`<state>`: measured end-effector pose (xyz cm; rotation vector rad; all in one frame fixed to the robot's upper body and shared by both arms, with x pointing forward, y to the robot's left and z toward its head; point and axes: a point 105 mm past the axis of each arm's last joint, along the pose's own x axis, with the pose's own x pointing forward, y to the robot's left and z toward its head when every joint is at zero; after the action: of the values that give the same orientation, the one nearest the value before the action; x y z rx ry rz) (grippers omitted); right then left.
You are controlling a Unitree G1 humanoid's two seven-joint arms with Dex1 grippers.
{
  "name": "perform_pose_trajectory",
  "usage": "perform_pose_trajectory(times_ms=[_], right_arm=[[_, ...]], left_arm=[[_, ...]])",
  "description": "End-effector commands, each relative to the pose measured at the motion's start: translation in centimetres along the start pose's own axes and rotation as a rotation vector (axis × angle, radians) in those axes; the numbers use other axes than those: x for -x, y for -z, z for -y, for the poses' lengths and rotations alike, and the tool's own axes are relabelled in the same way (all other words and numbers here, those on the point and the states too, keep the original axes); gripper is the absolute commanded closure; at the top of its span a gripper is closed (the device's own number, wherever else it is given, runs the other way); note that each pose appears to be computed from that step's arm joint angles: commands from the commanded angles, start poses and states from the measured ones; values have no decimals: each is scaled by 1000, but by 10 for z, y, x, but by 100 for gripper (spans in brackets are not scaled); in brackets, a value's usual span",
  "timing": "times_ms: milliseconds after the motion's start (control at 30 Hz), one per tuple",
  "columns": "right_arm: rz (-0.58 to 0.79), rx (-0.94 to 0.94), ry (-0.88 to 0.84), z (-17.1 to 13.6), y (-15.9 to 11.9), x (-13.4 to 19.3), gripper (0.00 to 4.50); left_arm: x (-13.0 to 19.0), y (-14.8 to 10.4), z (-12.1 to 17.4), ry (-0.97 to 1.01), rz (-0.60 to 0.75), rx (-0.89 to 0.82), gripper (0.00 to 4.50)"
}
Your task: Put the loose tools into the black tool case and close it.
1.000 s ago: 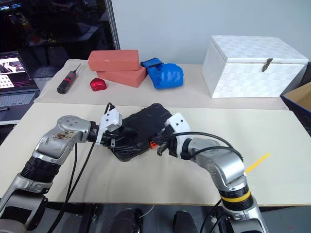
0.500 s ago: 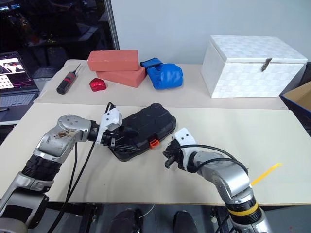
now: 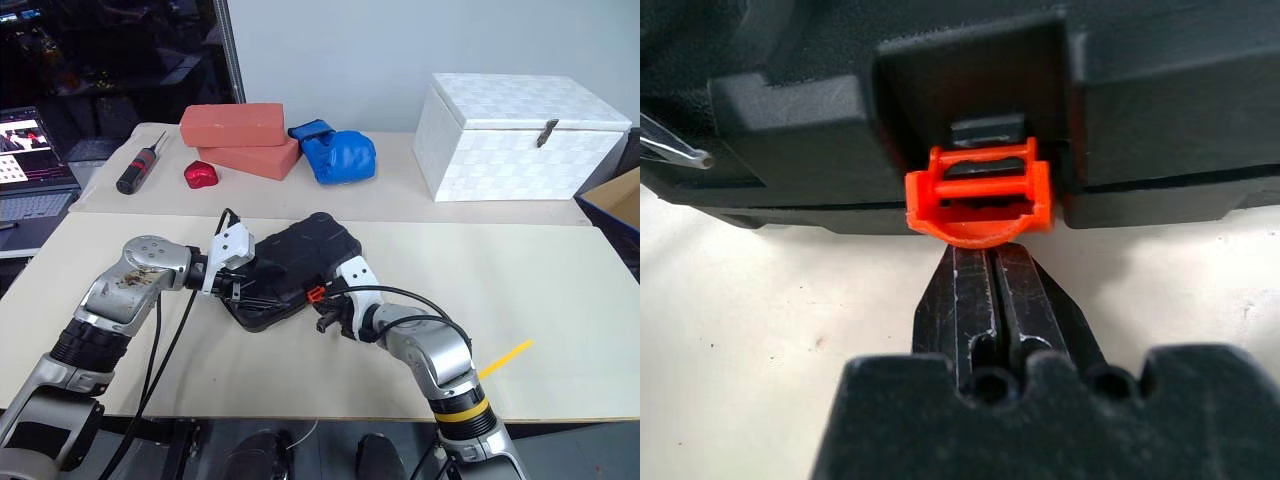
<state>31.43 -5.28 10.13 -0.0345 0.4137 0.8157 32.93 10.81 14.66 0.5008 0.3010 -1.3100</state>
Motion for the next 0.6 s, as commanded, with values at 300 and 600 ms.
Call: perform_pose_trajectory(times_ms=[300,600], right_arm=[[214,6,-24,-5,-52,13,446],[239,-38,-55,-11,-57,8,446]], left_arm=[[-11,39,7,7,-131,100,49],[-14,42,10,12,-144,101,49]])
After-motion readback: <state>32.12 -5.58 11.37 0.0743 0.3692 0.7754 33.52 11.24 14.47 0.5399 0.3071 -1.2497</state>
